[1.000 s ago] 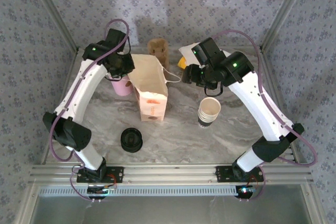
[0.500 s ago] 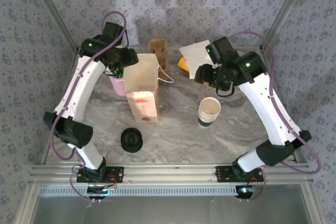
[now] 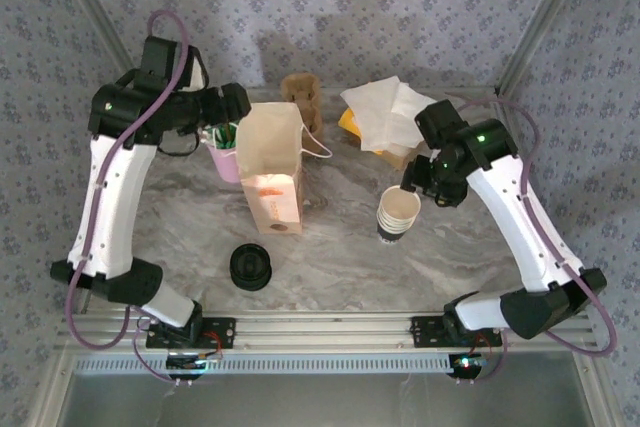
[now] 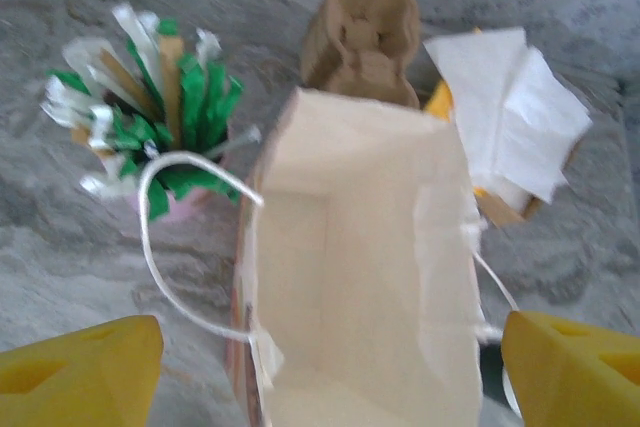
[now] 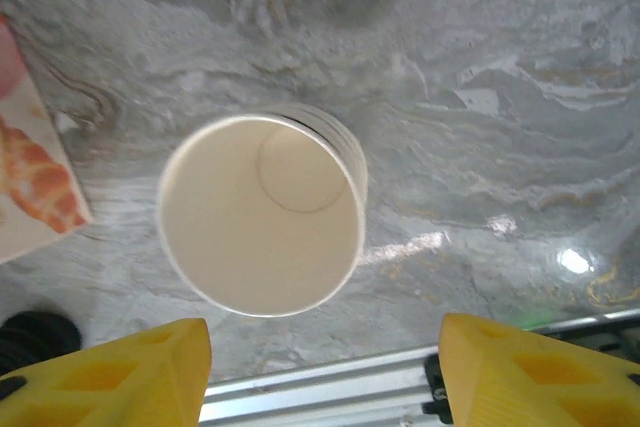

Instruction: Pack the takeout coffee

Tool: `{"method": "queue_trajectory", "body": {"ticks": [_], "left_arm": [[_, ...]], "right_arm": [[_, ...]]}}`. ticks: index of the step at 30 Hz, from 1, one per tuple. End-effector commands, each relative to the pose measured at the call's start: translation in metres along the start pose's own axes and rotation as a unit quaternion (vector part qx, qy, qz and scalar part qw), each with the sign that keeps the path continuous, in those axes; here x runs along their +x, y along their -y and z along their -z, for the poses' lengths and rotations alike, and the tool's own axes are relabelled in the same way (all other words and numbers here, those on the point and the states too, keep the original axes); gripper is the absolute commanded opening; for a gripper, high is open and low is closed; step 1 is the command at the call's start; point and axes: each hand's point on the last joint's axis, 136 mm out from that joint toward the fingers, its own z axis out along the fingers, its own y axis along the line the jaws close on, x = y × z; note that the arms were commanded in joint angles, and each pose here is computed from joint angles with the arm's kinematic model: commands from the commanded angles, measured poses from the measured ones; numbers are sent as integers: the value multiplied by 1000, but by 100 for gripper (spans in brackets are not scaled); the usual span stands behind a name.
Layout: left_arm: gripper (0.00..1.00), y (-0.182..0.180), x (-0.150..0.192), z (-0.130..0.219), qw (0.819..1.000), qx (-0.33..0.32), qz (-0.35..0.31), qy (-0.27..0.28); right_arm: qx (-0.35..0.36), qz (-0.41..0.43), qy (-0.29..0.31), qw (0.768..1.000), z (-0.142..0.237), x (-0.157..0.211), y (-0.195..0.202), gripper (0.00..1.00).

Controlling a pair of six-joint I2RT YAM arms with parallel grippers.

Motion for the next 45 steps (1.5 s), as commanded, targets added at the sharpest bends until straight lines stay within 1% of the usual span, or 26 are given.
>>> {"method": "queue_trajectory", "body": {"ticks": [1,7,11,13,25,28,31,34,39,40,45], "left_arm": [[87,16,43,3,995,55,-40,-79],[88,39,76,14,983,98,-121,-96],[88,52,86,15,976,119,-151,-101],[89,57,90,14,973,124,-160,-106],[89,68,92,5,972,126,-166,-110],[89,69,93,2,972,125,-165,-113],[89,69,94,1,972,125,-162,-116],[89,71,95,0,972,127,-159,-120],[89,79,96,0,971,136,-158,-119],[89,81,96,0,970,138,-158,-119],[89,90,97,1,968,145,-163,-121]], "right_arm": [[8,-3,-30,1000,-13,7,7,58],[16,-7,-50,999,-37,4,5,46],[17,-6,-58,998,-47,3,4,40],[19,-5,-59,998,-51,2,4,39],[34,4,-69,997,-67,4,9,30],[35,6,-67,997,-67,4,10,25],[31,9,-63,997,-65,4,10,17],[30,9,-60,998,-62,6,12,12],[24,6,-56,998,-59,9,13,7],[22,5,-56,998,-58,9,13,5],[9,2,-52,999,-50,9,10,1]]}}
